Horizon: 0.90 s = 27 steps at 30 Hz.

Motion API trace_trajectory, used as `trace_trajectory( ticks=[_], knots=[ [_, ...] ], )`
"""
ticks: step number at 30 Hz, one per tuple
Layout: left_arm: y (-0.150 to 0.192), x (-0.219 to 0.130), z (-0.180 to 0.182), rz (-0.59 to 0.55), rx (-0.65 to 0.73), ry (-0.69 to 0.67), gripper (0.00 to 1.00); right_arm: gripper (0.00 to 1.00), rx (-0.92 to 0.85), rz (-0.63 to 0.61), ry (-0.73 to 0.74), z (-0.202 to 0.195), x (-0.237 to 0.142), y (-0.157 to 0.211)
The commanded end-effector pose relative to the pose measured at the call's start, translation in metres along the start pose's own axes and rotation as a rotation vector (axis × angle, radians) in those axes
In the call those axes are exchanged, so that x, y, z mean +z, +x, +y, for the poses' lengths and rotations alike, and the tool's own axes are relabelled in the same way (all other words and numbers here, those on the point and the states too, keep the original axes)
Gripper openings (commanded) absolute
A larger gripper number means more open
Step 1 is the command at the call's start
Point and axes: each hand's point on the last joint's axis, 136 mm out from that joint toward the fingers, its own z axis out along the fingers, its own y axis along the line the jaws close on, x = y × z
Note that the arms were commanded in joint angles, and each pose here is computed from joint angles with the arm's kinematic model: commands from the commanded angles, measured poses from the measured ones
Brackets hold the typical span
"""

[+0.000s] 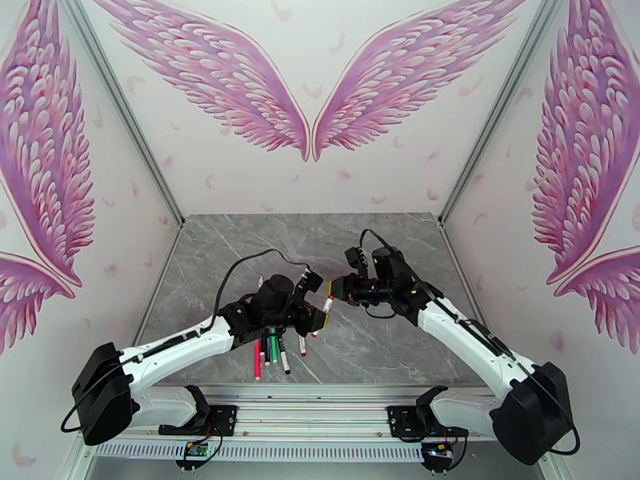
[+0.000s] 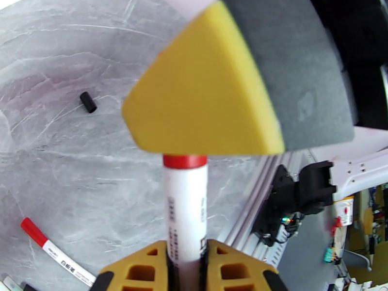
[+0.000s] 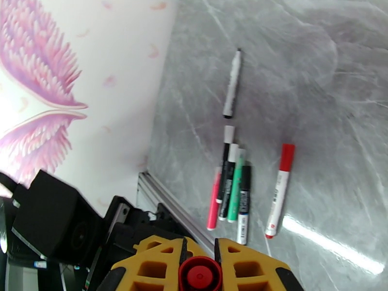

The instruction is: Open the pen caps

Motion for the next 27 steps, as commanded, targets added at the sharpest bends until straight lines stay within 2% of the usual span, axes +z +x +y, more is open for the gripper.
trace_trajectory(
  ticks=[1, 5, 13, 17, 22, 27],
  knots=[
    [0.051, 0.004, 0.012, 0.19, 0.031, -0.085, 0.01, 0.09, 0.013, -0.166, 0.178, -0.026, -0.015, -0.041],
    [0.058, 0.007, -0.003, 0.212, 0.022, 0.008, 0.0, 0.09, 0.023, -0.177, 0.158, -0.029, -0.014, -0.045],
    [0.047, -0.002, -0.021, 0.155, -0.051, 0.203, 0.0, 0.09, -0.07, -0.153, -0.078, -0.003, -0.016, -0.045],
    [0.04, -0.009, -0.021, 0.118, -0.068, 0.238, 0.0, 0.09, -0.107, -0.153, -0.13, 0.004, -0.021, -0.044],
    [0.045, -0.01, -0.028, 0.142, -0.081, 0.298, 0.0, 0.08, -0.157, -0.164, -0.175, 0.012, -0.027, -0.046],
    [0.047, -0.009, -0.019, 0.145, -0.077, 0.242, 0.0, 0.09, -0.14, -0.18, -0.117, 0.002, -0.026, -0.052]
  ],
)
